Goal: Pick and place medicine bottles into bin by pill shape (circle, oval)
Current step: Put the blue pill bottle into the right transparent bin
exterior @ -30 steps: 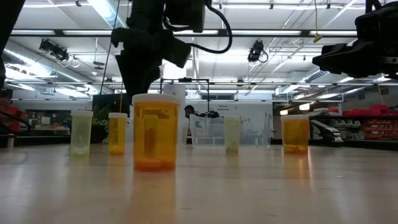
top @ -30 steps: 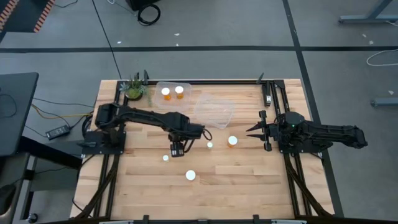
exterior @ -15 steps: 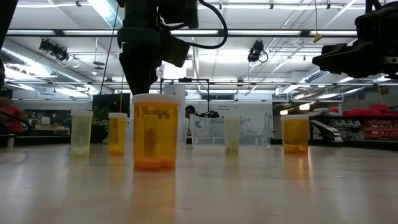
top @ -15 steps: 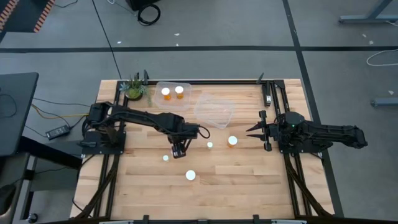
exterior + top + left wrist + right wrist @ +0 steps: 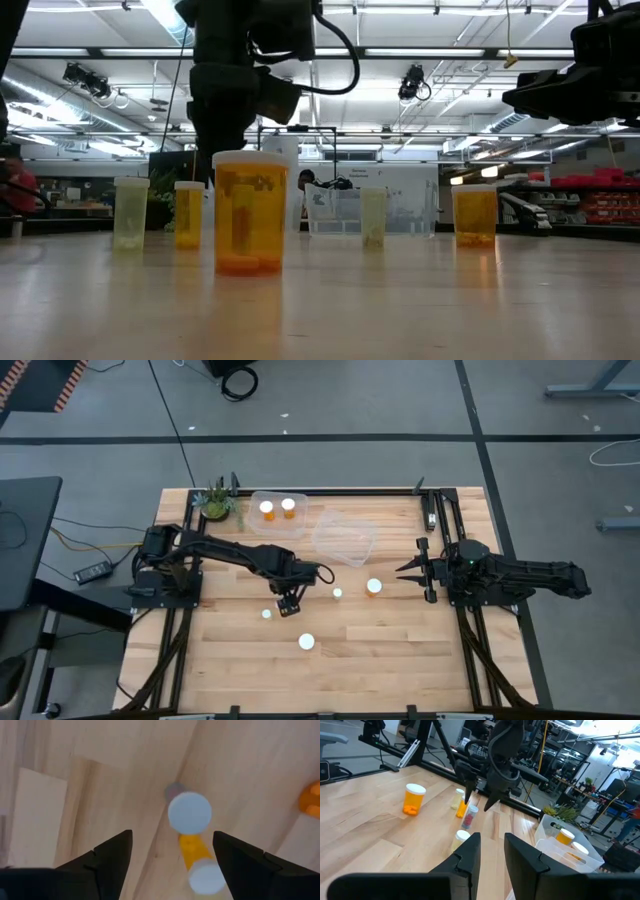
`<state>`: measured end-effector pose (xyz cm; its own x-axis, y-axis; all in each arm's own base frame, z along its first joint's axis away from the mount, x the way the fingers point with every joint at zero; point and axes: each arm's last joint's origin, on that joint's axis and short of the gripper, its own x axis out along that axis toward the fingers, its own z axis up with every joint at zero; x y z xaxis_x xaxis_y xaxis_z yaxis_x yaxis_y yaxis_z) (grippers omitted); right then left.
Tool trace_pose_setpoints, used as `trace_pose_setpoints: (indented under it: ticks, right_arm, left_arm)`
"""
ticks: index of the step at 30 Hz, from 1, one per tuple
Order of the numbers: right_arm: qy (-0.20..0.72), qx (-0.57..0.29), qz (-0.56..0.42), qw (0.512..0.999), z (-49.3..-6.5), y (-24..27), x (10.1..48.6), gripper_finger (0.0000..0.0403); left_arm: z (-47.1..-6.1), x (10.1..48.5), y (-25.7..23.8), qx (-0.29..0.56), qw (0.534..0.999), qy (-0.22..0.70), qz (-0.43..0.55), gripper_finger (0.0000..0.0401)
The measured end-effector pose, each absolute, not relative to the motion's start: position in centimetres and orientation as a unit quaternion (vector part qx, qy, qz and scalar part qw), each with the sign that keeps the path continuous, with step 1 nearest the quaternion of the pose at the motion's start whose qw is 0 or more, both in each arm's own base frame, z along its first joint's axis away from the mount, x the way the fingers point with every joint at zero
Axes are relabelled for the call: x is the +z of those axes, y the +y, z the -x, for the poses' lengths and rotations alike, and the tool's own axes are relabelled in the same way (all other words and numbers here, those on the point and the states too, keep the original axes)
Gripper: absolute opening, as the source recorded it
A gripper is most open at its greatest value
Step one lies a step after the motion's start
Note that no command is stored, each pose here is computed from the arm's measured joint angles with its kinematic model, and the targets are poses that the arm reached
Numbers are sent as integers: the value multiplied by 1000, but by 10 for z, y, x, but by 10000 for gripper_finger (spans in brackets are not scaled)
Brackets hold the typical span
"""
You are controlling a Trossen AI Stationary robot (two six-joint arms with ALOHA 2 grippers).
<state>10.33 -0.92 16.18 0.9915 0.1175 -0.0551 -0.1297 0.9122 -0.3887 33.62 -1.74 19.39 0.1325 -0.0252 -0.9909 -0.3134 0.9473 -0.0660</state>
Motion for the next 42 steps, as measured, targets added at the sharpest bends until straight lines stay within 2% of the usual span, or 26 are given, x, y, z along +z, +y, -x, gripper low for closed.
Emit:
trace_pose_setpoints:
  ticks: [19,42]
  right_arm:
    - [15,63,200,978,-103,-9,162,93]
    - [15,63,200,978,-103,-9,162,93]
  left_arm:
    - [-339,169,-20,94,786,600,113,278]
    - [-338,169,-15,99,783,604,112,132]
